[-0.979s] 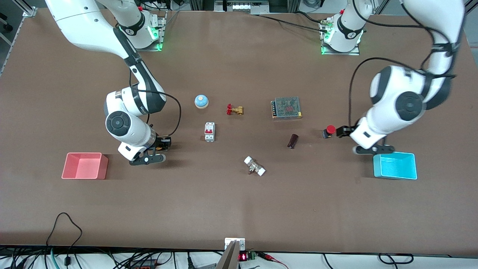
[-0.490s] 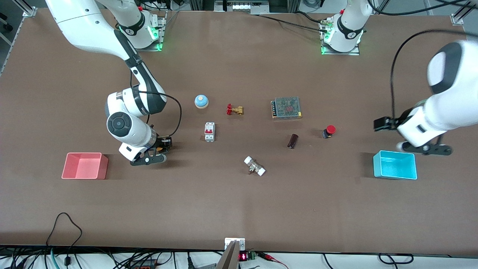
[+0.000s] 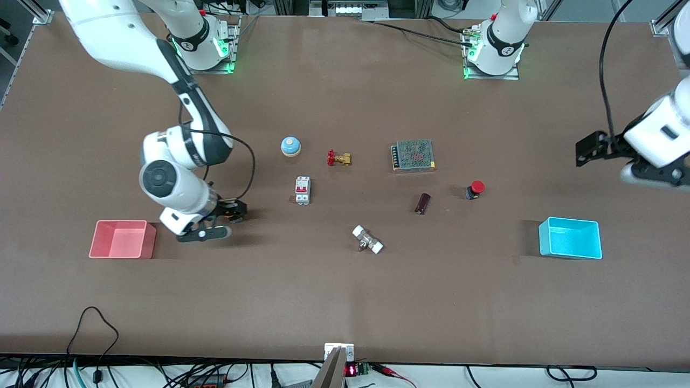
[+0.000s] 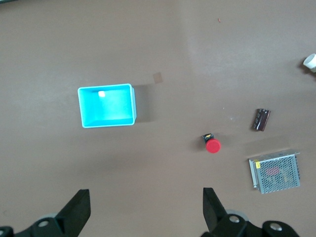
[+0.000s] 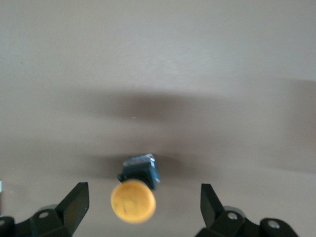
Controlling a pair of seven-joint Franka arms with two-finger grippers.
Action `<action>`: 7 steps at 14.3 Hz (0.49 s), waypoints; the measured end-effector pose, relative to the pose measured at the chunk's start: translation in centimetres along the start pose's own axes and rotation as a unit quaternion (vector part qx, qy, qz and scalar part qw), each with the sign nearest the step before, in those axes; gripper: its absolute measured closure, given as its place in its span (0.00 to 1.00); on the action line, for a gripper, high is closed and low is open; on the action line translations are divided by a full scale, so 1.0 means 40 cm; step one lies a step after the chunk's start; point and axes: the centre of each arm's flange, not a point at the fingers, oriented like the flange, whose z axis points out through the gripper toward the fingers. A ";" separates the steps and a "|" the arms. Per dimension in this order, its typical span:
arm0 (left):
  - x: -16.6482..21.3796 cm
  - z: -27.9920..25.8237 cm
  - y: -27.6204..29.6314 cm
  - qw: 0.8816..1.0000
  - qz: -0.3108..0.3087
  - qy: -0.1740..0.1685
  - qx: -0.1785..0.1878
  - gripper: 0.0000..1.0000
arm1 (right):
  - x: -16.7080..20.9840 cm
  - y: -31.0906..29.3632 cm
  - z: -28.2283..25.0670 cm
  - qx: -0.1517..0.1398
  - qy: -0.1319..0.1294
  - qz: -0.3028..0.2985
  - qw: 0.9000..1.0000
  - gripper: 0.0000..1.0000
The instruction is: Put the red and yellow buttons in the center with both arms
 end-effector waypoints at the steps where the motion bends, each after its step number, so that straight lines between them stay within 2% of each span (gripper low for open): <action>1: -0.020 0.001 -0.004 1.000 -0.002 -0.002 0.000 0.00 | 0.006 0.030 -0.067 0.006 -0.002 0.015 1.000 0.00; 4: -0.043 0.012 0.002 1.000 0.000 -0.011 -0.001 0.00 | 0.000 0.159 -0.285 0.034 0.006 0.040 0.999 0.00; 7: -0.042 0.014 0.012 1.000 0.004 -0.011 -0.001 0.00 | -0.054 0.278 -0.459 0.032 0.022 0.046 0.998 0.00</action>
